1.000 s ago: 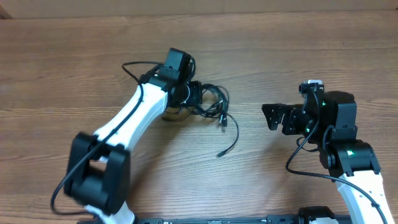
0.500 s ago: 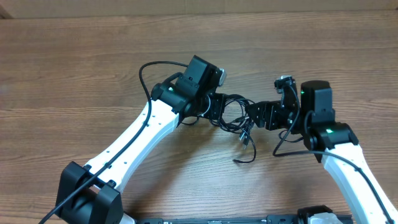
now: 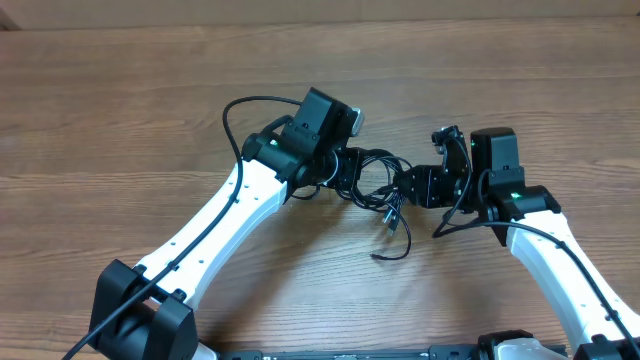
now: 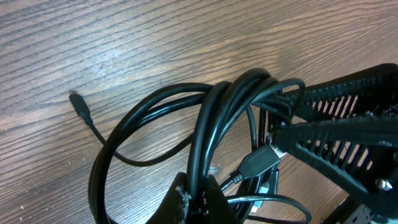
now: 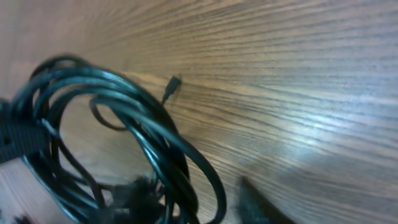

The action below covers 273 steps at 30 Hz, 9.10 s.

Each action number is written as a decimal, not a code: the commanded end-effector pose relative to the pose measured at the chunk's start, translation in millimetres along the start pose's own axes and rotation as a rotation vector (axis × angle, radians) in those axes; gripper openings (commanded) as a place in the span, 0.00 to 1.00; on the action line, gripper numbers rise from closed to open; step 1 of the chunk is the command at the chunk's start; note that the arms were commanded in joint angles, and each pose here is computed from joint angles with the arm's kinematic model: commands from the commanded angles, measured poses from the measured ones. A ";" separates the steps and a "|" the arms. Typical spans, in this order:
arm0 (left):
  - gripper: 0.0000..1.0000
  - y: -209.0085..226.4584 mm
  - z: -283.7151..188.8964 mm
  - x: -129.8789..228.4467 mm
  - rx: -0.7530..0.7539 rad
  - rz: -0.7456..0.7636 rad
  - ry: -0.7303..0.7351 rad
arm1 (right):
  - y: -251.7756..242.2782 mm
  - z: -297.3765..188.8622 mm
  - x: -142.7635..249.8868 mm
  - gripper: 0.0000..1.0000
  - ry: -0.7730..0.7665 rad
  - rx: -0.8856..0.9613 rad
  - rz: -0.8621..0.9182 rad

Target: Untangle cables

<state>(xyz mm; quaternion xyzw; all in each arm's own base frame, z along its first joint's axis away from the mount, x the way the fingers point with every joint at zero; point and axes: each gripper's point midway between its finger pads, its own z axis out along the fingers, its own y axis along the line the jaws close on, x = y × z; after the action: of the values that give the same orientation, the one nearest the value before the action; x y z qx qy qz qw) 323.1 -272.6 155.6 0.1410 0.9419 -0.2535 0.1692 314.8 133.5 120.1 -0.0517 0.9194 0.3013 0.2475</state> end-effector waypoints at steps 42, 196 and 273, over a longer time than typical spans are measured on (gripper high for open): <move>0.04 96.9 -89.2 -35.9 -0.266 -0.149 -0.206 | -94.1 -32.8 -10.1 0.04 -0.137 0.578 0.249; 0.04 214.3 -127.2 18.5 -0.797 -0.431 -0.090 | -53.2 1.7 3.3 0.04 0.137 0.283 0.158; 0.37 47.4 14.9 17.1 0.206 -0.099 0.202 | 88.3 -1.7 -33.4 0.04 0.064 -0.485 -0.010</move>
<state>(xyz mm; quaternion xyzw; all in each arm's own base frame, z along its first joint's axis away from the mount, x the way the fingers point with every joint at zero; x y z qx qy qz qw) 326.4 -240.7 125.3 0.1244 0.9229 -0.3621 0.0411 325.8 197.2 174.3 -0.1209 0.8408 0.4854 0.2070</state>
